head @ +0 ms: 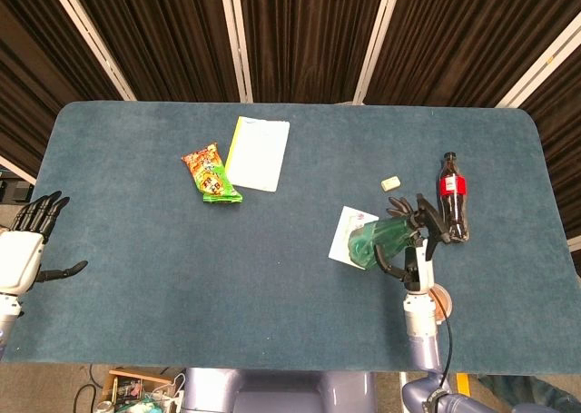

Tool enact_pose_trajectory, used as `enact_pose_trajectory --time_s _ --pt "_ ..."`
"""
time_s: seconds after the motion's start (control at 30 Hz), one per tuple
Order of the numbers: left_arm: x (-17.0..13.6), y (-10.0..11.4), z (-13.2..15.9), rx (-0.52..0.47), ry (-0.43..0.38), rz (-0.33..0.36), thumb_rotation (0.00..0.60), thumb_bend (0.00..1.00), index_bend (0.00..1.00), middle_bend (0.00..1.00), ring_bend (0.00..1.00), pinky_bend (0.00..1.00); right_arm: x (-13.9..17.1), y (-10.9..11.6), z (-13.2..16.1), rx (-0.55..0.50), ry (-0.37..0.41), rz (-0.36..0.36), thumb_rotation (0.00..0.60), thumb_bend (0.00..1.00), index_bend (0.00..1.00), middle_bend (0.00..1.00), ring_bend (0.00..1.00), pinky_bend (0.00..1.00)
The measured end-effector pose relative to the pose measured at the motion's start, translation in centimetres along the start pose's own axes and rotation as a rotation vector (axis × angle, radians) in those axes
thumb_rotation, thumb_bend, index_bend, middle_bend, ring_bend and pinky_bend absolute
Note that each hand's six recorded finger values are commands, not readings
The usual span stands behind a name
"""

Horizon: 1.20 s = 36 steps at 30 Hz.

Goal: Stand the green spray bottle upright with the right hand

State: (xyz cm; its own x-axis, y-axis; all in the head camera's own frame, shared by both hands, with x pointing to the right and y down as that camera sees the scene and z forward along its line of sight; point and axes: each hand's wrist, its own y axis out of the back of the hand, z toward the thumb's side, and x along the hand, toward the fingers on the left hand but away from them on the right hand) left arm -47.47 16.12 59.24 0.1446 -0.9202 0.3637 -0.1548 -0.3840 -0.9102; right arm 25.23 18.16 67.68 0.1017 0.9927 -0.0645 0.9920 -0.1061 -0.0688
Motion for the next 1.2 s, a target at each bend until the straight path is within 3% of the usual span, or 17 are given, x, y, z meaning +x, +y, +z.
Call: enact_pose_trajectory --time_s 0.3,0.93,1.07,1.13,1.2 --pt "-0.2 0.4 -0.1 -0.010 -0.006 0.009 0.600 0.07 0.00 0.00 0.00 0.09 0.2 -0.9 -1.0 0.044 0.004 0.019 0.600 0.49 0.88 0.16 0.00 0.00" --pt "-0.2 0.2 0.0 -0.009 -0.010 0.001 0.600 0.07 0.00 0.00 0.00 0.09 1.2 -1.4 -4.2 0.055 -0.076 0.040 0.600 0.48 0.87 0.16 0.00 0.00" --pt "-0.2 0.2 0.0 -0.011 -0.010 0.002 0.600 0.08 0.00 0.00 0.00 0.09 1.4 -1.4 -4.3 0.040 -0.083 0.044 0.600 0.43 0.73 0.12 0.00 0.00" --pt "-0.3 0.3 0.0 -0.009 -0.010 0.002 0.600 0.09 0.00 0.00 0.00 0.09 1.4 -1.4 -4.4 0.048 -0.082 0.046 0.600 0.41 0.62 0.08 0.00 0.00" --pt "-0.3 0.3 0.0 -0.006 -0.010 0.003 0.600 0.09 0.00 0.00 0.00 0.09 1.4 -1.4 -4.3 0.062 -0.076 0.052 0.600 0.38 0.43 0.02 0.00 0.00"
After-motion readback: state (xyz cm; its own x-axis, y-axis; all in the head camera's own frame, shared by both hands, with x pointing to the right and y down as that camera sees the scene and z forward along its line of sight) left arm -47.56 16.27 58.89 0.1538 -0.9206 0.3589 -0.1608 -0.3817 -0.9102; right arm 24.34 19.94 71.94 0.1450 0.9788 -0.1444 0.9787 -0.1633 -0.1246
